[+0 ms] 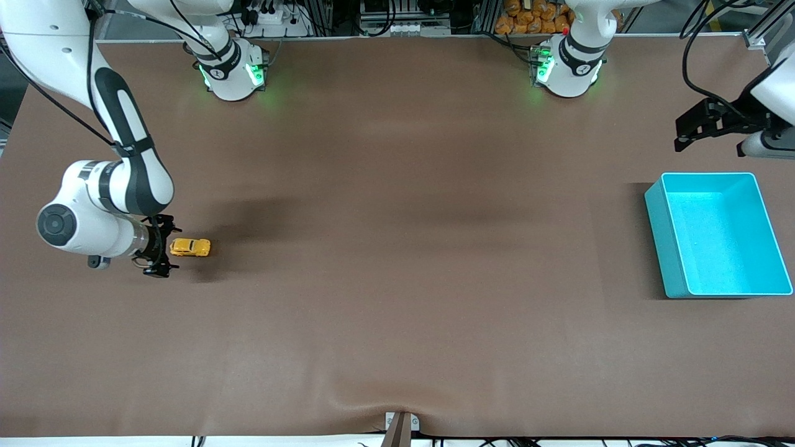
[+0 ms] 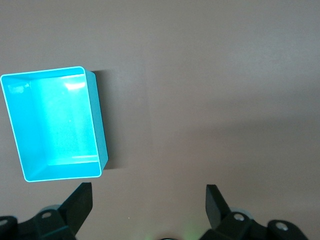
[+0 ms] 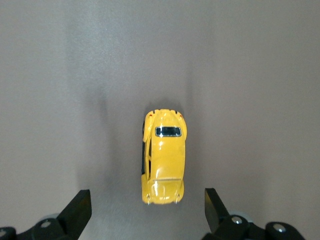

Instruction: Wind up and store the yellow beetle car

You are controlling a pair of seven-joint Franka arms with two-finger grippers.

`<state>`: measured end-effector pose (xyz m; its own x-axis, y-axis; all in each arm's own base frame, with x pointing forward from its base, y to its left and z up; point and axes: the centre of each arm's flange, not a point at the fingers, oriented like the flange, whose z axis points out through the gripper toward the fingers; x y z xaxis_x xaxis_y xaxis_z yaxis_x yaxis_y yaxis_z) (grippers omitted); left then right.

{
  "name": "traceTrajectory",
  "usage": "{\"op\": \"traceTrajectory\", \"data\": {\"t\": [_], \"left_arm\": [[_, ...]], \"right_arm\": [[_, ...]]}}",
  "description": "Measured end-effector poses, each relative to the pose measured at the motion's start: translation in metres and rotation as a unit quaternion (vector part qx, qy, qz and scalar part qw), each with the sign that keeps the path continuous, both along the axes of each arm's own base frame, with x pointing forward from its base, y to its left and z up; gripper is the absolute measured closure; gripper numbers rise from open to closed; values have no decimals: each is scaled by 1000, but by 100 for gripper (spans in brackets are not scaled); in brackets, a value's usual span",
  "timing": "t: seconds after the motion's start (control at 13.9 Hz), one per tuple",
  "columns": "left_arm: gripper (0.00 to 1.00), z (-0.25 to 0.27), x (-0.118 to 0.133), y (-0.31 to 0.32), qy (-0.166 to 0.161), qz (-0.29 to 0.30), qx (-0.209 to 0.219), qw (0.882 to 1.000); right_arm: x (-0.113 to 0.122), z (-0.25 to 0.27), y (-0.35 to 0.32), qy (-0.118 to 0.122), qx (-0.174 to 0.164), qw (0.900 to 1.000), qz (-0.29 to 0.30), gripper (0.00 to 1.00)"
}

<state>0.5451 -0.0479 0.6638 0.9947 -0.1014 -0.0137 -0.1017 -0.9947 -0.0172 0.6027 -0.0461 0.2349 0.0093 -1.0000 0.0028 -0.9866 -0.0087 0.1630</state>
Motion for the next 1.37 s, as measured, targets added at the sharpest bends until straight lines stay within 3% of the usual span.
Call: {"op": "traceTrajectory", "data": {"t": [0.65, 1.37], "left_arm": [[0, 0, 0, 3, 0, 3, -1, 1000], [0, 0, 0, 3, 0, 3, -1, 1000]], "right_arm": [[-3, -25, -19, 1, -9, 1000, -8, 8], [-12, -33, -16, -28, -12, 999, -23, 16]]}}
